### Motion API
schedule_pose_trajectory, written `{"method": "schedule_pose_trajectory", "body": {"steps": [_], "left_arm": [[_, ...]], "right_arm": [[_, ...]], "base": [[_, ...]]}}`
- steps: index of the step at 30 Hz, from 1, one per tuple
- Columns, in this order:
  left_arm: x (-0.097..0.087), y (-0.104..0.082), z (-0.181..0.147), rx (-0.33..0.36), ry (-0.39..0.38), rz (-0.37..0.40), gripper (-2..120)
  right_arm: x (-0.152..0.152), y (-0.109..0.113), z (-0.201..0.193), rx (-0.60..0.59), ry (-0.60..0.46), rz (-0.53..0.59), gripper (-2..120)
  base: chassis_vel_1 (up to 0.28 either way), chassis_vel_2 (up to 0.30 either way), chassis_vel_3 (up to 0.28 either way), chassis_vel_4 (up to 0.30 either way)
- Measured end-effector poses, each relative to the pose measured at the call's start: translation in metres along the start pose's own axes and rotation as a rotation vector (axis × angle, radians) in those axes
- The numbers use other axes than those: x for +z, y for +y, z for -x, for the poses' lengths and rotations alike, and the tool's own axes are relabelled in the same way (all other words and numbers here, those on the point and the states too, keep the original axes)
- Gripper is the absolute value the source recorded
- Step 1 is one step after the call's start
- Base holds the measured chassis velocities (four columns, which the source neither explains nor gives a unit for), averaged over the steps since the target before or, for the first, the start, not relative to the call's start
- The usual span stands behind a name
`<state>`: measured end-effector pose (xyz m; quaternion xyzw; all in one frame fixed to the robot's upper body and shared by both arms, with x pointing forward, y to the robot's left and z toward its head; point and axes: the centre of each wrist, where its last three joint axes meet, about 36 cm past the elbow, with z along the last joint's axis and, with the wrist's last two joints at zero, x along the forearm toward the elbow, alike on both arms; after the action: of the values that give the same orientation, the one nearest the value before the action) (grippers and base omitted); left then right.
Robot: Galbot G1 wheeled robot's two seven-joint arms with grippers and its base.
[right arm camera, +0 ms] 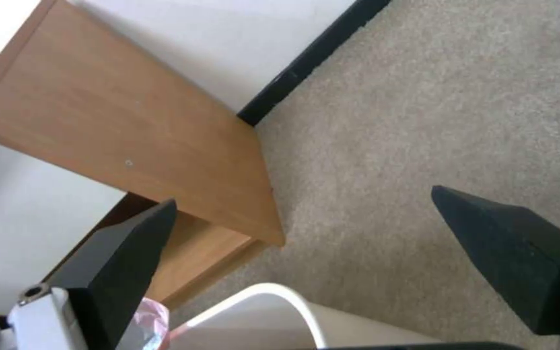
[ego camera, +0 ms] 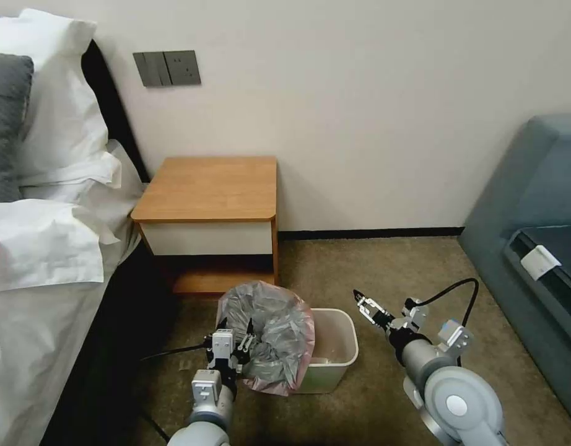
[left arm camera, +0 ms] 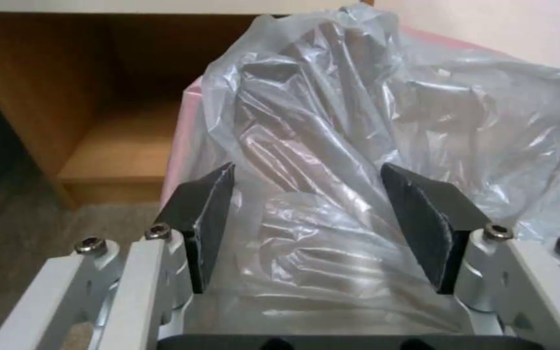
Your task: Pick up the garbage bag from the table and place it over the trash can.
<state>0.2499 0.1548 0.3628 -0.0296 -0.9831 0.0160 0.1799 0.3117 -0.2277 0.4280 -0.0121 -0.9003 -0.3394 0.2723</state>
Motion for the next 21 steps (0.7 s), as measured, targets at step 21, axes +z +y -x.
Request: {"method": "schedule_pose_trajectory", "body": {"steps": [21], "left_arm": [[-0.001,-0.012,0.014,0.029,0.063,-0.011,54]], "right_arm": [[0.003,-0.002,0.001,0.009,-0.002,0.002,100]], "base": [[0.000,0.000,0.000,0.000]]}}
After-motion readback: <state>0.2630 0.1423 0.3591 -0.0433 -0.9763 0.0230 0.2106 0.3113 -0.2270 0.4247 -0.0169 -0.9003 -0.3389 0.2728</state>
